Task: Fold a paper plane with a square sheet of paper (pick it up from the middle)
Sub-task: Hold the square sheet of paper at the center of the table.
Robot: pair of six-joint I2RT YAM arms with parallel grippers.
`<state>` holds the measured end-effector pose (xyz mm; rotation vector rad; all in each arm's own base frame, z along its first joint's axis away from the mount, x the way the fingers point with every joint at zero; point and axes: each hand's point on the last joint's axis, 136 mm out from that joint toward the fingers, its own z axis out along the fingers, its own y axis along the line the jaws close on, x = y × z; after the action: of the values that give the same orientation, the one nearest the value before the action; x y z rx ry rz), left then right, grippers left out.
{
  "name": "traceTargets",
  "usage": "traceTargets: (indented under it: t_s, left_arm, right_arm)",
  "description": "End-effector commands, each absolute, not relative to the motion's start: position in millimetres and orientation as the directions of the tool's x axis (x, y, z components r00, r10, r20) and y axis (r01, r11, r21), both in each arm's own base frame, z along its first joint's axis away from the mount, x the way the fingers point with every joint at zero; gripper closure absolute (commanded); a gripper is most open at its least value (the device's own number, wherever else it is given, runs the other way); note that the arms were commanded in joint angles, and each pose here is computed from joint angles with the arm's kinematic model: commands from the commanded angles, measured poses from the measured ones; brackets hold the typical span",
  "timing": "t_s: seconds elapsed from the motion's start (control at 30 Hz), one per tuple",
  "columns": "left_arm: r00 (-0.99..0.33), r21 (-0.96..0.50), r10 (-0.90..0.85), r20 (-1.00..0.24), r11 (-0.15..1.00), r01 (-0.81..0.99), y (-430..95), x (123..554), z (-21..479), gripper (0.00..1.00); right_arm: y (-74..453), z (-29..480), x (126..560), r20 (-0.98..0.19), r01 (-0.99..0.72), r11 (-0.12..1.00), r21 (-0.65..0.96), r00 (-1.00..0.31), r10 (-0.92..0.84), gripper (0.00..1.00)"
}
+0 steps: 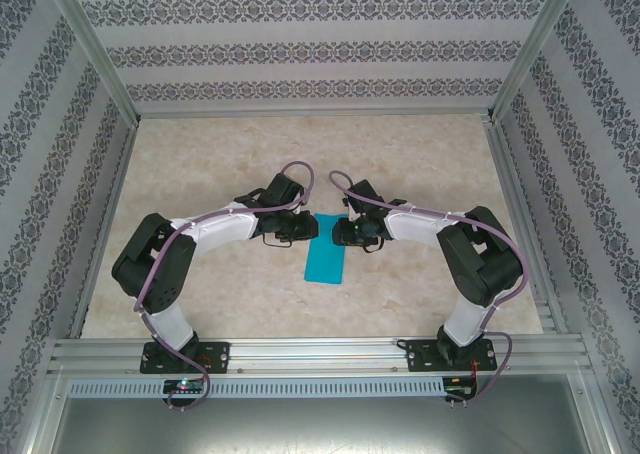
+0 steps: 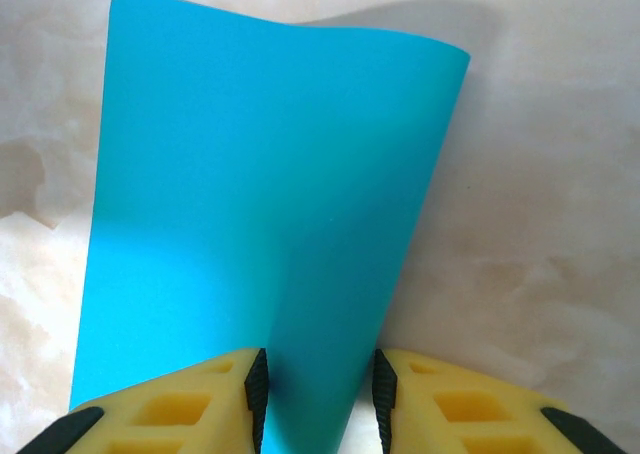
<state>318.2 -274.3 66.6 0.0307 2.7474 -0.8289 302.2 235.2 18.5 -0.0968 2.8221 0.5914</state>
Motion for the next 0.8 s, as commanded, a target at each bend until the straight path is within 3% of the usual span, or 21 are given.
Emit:
traceTargets:
  t_s: [0.0,0.77]
  left_arm:
    - [-0.956,-0.528,-0.049,-0.288,0.841,0.116,-267.5,319.2,77.8,0.76]
    - [-0.958,-0.522,-0.052,-0.282,0.846,0.108,-261.2,317.8,74.7,0.77]
  right_arm:
    - [228.5,-1.9,289.1,-0.212,-0.122,0.931,0.343,-0.976,-0.050,0.64]
    - [226.8,-5.6,287.3,-0.205,-0.132,0.937,0.324,-0.976,-0.067,0.63]
